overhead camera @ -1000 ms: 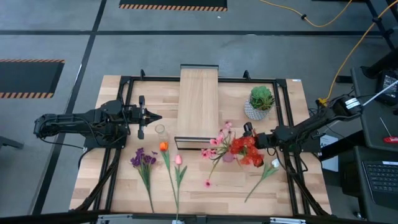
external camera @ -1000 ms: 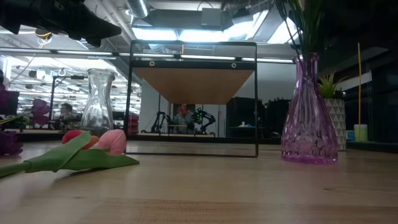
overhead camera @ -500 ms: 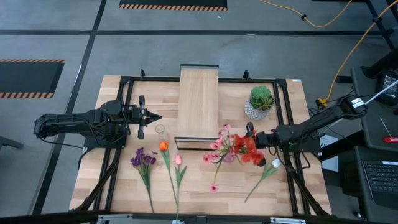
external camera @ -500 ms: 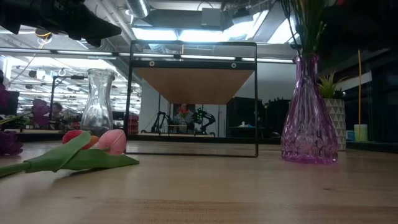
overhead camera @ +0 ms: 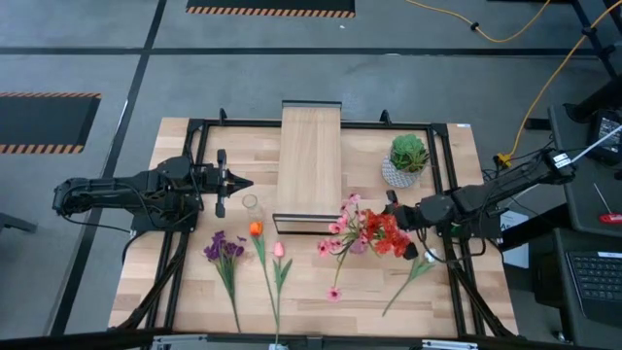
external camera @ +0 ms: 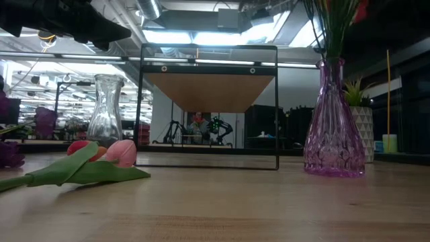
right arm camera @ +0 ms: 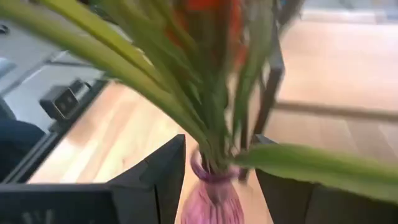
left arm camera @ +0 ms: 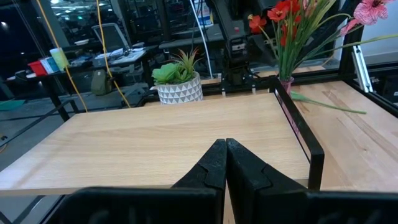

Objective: Pick and place flowers into a vace then onto a shelf
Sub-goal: Put the white tulip into the purple vase

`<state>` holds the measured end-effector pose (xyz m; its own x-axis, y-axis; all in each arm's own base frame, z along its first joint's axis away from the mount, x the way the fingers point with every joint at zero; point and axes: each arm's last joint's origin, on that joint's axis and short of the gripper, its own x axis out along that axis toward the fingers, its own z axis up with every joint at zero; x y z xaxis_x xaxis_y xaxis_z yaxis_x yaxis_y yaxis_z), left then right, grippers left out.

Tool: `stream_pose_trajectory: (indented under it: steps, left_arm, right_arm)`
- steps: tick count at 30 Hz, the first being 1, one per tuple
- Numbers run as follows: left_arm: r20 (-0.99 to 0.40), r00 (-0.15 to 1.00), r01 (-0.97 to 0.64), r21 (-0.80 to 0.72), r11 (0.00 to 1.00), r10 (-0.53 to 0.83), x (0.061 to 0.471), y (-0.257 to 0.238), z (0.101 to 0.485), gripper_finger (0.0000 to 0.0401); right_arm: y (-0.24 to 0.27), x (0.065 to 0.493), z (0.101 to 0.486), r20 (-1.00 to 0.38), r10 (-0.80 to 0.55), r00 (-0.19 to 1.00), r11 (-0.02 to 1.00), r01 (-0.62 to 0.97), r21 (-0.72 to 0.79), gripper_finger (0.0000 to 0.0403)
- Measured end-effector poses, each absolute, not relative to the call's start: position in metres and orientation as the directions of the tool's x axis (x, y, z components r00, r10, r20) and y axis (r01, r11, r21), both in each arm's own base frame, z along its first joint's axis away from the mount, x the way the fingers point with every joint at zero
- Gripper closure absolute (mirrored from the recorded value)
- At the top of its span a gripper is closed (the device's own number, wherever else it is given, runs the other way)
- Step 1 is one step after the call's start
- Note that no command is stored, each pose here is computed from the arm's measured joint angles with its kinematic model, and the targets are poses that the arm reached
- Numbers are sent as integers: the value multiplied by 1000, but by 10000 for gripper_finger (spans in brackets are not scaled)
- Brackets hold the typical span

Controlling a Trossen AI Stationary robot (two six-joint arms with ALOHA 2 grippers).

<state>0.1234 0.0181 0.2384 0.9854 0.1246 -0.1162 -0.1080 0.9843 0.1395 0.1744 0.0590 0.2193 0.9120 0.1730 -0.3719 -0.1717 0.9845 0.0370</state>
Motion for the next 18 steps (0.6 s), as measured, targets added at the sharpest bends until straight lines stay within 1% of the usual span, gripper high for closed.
stream_pose_trajectory:
  steps: [5, 12, 18]
  left_arm:
    - [-116, 985, -109, 140, 984, 125, 123, 18, 238, 397]
    - [-116, 985, -108, 139, 984, 125, 123, 18, 238, 397]
    - [-116, 985, -109, 140, 984, 125, 123, 18, 238, 397]
  right_arm:
    - [56, 172, 231, -491, 86, 867, 996, -83, 27, 216]
    - [56, 173, 247, -500, 75, 863, 997, -75, 20, 216]
    - [55, 171, 250, -527, 69, 847, 997, -48, 53, 216]
